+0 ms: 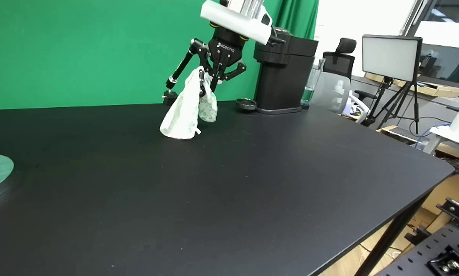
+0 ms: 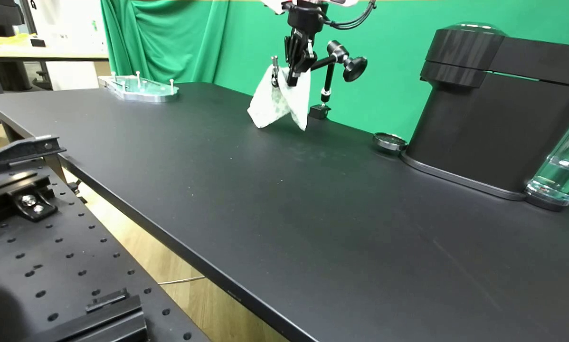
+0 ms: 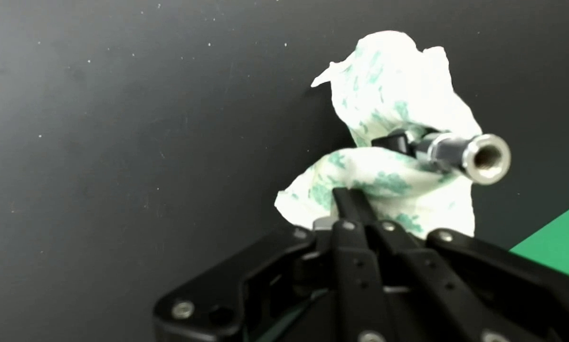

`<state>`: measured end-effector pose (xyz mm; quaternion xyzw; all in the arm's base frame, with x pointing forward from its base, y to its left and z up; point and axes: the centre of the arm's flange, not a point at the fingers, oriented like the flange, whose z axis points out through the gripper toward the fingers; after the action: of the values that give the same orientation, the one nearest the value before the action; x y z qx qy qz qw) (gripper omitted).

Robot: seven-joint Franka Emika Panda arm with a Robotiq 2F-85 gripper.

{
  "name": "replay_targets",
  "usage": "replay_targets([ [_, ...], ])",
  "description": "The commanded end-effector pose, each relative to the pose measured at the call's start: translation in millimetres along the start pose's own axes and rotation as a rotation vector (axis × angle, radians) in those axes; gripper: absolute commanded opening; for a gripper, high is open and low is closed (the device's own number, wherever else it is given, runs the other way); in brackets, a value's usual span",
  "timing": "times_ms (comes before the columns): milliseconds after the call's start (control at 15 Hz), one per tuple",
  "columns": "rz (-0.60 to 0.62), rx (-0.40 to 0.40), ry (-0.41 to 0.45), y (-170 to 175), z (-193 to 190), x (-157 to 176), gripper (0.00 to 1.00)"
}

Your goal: Remove the cloth from the rack.

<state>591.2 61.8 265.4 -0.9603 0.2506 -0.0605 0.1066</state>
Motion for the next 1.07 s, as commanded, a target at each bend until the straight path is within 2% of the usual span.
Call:
replay_targets([
  [0,0.028,-0.003,0.002,6,0,-8,0.0],
  [200,0.002,-0.003,-0.018,7,-2,-15,0.0],
  [733,-0.141,-0.011,-0.126,5,12,-60,0.0],
  [867,-0.16,0.004,-0.122,5,11,-63,0.0],
  [1000,-0.138,0.016,-0.068,6,4,-53,0.0],
])
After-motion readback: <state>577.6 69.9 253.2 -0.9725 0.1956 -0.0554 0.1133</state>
